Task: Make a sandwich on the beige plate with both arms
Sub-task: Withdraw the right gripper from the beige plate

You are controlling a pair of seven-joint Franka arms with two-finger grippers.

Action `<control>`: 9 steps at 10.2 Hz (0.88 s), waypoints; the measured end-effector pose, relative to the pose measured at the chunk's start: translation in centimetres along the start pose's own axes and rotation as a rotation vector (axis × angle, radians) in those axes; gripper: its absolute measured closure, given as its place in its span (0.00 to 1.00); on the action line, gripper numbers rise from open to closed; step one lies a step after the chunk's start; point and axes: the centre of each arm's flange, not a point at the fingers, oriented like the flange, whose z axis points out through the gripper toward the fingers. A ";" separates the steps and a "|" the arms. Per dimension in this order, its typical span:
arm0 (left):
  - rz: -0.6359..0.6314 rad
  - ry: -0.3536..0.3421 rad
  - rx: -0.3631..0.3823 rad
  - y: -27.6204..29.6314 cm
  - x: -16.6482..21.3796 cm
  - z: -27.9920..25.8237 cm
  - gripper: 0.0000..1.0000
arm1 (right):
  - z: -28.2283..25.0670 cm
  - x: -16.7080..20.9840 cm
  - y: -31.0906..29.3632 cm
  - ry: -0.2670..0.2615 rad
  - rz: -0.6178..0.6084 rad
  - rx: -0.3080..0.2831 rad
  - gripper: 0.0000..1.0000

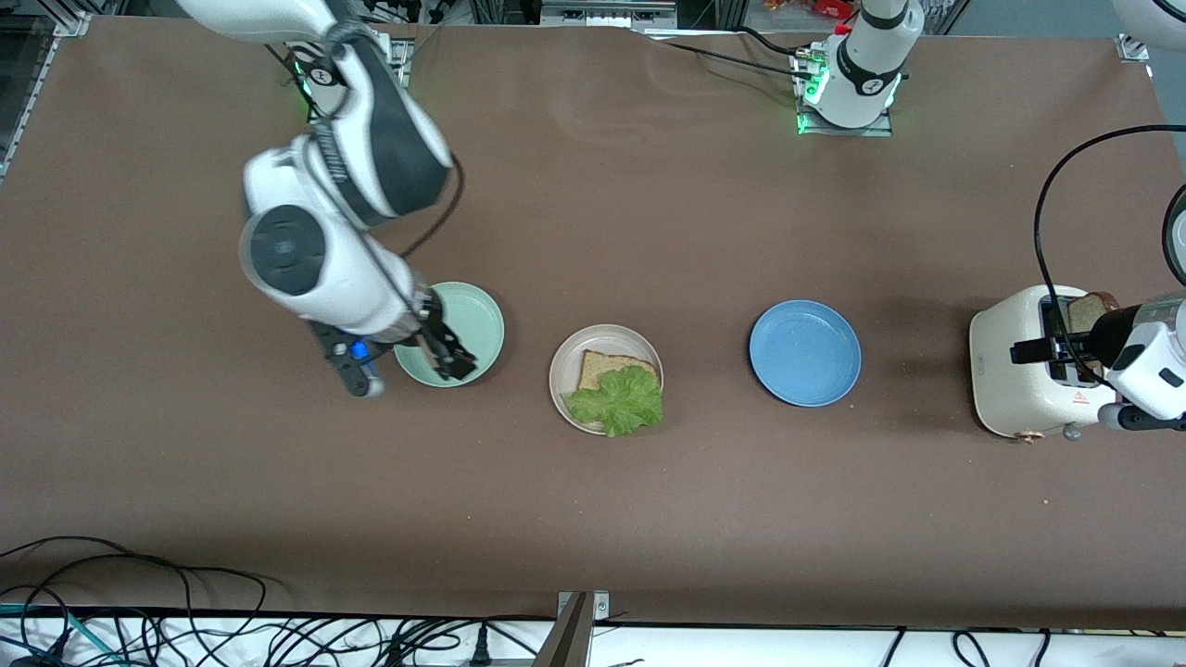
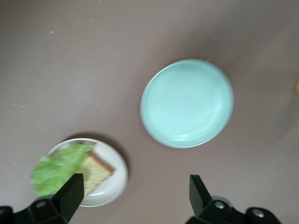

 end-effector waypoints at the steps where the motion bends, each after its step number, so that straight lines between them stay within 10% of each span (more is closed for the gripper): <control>1: 0.000 0.000 0.000 0.0 0.0 0.0 0.00 | -1.2 2.4 2.4 -0.034 -0.073 -0.050 0.00; 4: 0.000 -0.001 0.000 0.0 0.0 0.0 0.00 | -3.3 9.5 9.3 -0.132 -0.337 -0.151 0.00; 9: 0.001 -0.002 0.000 0.1 0.0 0.1 0.00 | -3.7 17.0 18.0 -0.210 -0.701 -0.138 0.00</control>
